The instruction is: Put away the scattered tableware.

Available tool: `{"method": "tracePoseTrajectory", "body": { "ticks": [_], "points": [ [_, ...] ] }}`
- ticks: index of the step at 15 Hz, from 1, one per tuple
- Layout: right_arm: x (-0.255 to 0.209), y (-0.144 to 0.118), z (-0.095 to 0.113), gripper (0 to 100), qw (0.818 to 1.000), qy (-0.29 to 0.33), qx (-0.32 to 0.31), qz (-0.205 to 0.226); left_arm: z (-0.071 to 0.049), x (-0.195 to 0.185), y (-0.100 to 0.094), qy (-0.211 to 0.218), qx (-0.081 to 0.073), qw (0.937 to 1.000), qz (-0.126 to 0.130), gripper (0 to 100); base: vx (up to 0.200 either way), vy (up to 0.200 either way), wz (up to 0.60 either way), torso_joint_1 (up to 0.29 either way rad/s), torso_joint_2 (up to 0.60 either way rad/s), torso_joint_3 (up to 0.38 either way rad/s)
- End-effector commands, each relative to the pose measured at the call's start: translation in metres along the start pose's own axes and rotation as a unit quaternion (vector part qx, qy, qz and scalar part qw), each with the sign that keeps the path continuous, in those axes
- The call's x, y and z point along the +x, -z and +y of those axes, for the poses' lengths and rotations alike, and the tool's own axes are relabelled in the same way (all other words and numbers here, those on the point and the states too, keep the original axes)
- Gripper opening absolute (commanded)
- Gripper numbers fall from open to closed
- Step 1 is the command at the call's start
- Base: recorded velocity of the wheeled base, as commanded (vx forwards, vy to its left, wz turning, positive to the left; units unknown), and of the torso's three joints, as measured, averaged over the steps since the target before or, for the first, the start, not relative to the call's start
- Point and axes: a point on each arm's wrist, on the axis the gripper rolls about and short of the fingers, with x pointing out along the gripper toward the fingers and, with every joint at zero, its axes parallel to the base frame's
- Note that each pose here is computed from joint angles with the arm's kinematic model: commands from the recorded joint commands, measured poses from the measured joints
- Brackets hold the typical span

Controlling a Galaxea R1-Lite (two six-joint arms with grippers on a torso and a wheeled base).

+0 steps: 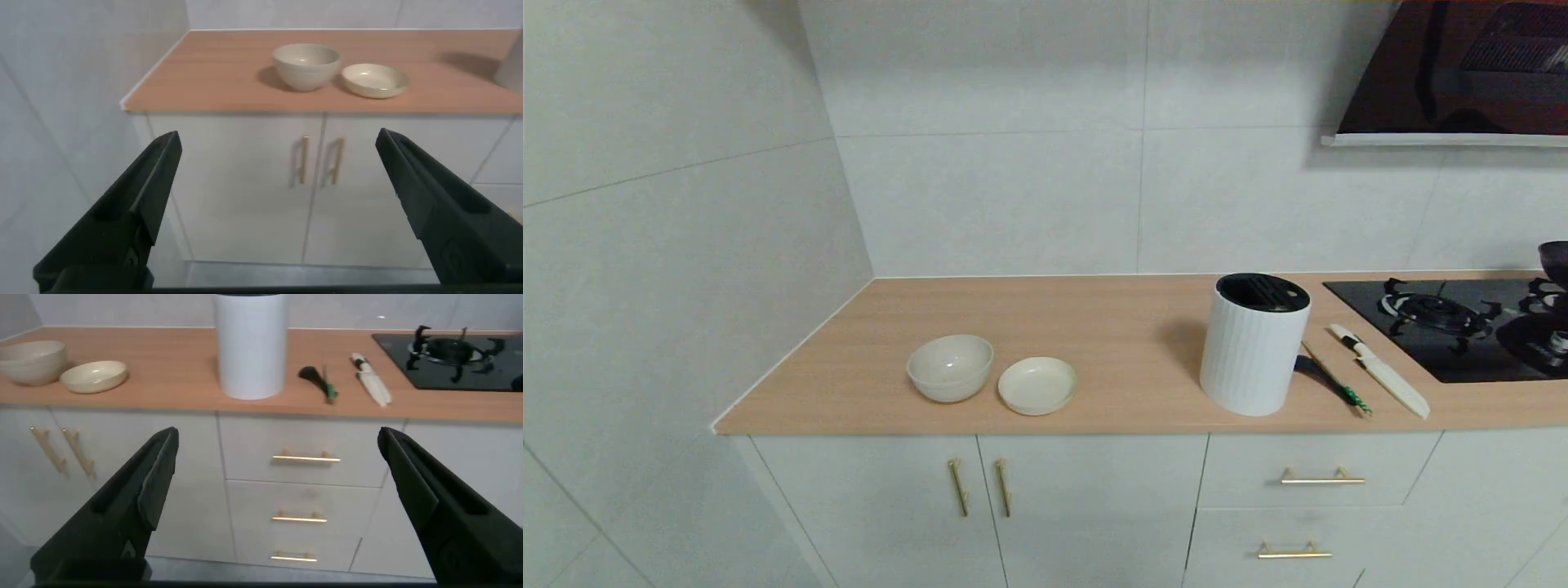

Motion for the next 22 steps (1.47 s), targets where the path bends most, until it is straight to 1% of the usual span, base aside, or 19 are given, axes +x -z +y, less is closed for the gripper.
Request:
{"method": "tracePoseTrajectory", "body": {
  "ticks": [1, 12, 22],
  "points": [
    [0.0001, -0.0001, 0.0000, 100, 1.000, 0.000, 0.000, 0.000, 0.0000, 0.0000, 0.0001, 0.000, 0.000, 1.0000, 0.000, 100, 0.000, 0.200, 0.00, 0.002, 0.01, -0.002],
    [0.0001, -0.0001, 0.0000, 100, 1.000, 0.000, 0.000, 0.000, 0.0000, 0.0000, 0.0001, 0.000, 0.001, 1.0000, 0.000, 100, 0.000, 0.200, 0.00, 0.003, 0.00, 0.003],
    [0.0001, -0.0001, 0.0000, 100, 1.000, 0.000, 0.000, 0.000, 0.0000, 0.0000, 0.0001, 0.000, 0.001, 1.0000, 0.000, 100, 0.000, 0.000, 0.00, 0.000, 0.00, 0.000]
  ]
}}
